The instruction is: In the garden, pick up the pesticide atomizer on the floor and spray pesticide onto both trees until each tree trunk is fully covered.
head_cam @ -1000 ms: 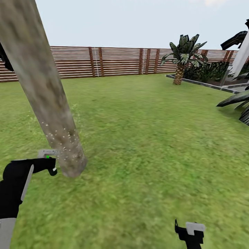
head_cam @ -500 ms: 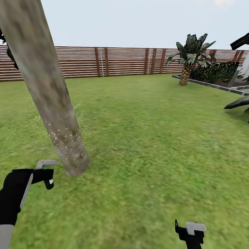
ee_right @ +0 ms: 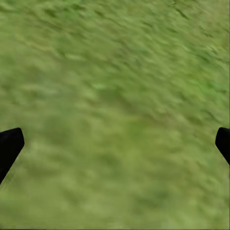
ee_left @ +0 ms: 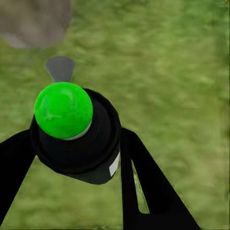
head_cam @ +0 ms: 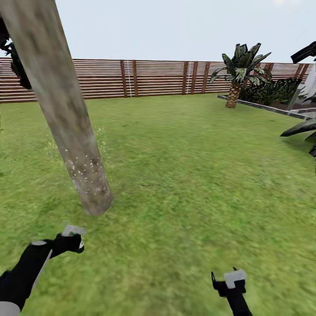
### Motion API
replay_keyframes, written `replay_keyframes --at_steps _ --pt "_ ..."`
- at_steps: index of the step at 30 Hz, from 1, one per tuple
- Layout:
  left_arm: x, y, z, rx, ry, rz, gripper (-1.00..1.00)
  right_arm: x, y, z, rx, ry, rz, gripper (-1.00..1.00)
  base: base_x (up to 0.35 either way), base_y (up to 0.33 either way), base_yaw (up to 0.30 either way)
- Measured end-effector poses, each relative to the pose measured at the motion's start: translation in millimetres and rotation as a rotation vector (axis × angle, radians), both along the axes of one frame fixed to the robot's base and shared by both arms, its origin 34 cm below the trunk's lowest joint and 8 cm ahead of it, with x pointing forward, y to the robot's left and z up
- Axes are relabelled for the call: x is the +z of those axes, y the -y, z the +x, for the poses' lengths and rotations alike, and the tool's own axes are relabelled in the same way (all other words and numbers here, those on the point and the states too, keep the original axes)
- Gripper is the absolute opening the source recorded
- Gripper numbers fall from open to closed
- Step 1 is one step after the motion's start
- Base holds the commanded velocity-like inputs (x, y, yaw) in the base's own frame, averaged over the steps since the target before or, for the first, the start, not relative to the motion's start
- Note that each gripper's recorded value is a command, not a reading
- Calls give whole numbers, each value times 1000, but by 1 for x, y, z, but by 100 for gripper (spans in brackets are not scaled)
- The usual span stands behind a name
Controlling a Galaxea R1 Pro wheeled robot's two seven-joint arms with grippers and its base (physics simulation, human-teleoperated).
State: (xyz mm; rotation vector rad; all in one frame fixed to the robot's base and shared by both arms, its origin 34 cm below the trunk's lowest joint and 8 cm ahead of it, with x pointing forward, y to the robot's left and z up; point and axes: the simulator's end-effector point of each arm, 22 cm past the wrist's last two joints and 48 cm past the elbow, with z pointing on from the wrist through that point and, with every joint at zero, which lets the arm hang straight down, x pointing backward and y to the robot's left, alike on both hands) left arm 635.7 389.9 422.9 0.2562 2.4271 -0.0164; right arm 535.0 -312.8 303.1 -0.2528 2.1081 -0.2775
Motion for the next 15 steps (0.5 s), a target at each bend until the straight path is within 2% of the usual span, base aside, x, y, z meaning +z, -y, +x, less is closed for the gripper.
replay_keyframes --at_steps 1,2,3,5,6,7,8,9,10,11,14,15 --pt "-22 25 -12 -133 -23 5 -100 4 -27 10 125 3 2 100 -344 0 0" --pt "-37 57 -27 -289 -56 -9 -100 4 -62 21 270 -32 45 100 -343 0 0" --pt "-45 81 -42 -403 -94 -37 -100 6 -87 32 375 -81 87 100 -344 0 0" --pt "-52 112 -69 -556 -163 -102 -100 12 -122 43 534 -165 163 100 -281 0 0" --pt "-52 123 -81 -611 -195 -138 -100 15 -136 41 605 -196 193 100 -90 0 0" --pt "-51 133 -96 -680 -230 -172 -100 16 -153 30 707 -241 220 100 -46 0 0" --pt "-51 141 -105 -736 -250 -183 -100 18 -163 22 781 -270 231 100 -19 0 0" --pt "-54 144 -116 -798 -278 -172 -100 22 -175 16 857 -290 234 100 -8 0 0" --pt "-58 143 -123 -836 -304 -146 -100 25 -185 11 906 -303 242 100 -1 0 0" --pt "-63 150 -130 -876 -327 -127 -100 27 -194 3 952 -321 258 100 0 0 0" --pt "-65 157 -134 -896 -340 -120 -100 28 -199 -2 976 -332 271 100 0 0 0" --pt "-67 165 -138 -919 -350 -118 -100 28 -200 -3 979 -333 274 100 0 0 0"
